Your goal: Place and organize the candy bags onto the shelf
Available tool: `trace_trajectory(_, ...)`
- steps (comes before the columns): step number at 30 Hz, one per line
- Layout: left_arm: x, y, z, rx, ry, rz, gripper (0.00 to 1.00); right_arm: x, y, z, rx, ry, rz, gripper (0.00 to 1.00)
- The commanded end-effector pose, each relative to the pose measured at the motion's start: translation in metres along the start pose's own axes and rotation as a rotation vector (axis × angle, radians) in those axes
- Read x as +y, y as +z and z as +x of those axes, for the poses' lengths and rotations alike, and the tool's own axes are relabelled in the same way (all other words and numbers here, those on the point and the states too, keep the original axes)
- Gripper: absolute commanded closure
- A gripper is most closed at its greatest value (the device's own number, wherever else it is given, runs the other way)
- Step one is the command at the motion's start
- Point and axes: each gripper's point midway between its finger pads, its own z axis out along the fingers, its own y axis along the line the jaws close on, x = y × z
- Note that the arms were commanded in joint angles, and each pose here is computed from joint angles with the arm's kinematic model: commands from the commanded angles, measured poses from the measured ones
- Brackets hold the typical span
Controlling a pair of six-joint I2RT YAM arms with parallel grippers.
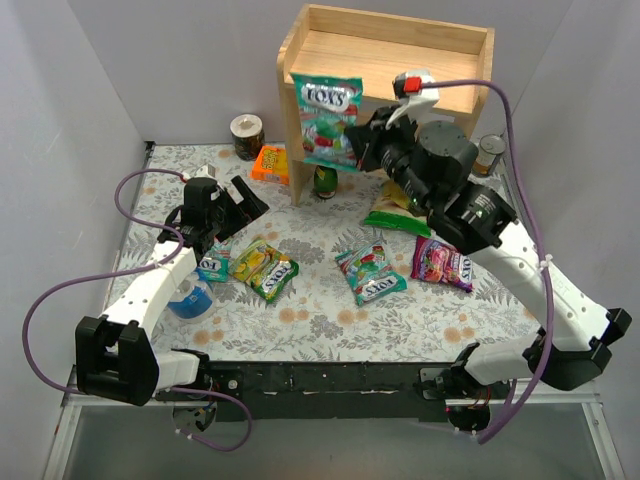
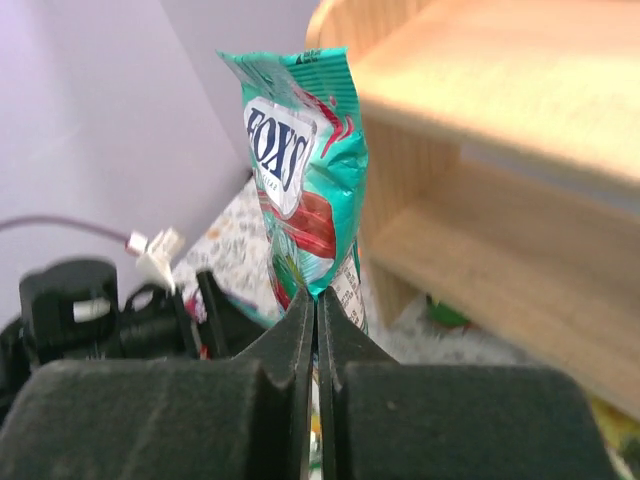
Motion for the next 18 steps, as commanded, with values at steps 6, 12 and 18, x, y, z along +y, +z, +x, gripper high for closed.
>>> trace_trajectory(6,-0.019,-0.024,-0.006,-0.034,0.051,0.091,0.02,-0.016,0.045,-0.121,-0.33,-0.049,-0.01,0.99)
trace_trajectory(12,-0.027,-0.039,-0.002,-0.03,0.058,0.141,0.02,-0.031,0.066,-0.15,-0.444,0.004,-0.025,0.99)
trace_trajectory(18,-0.037,-0.049,-0.006,-0.043,0.055,0.182,0.02,-0.054,0.091,-0.16,-0.485,0.108,-0.067,0.99)
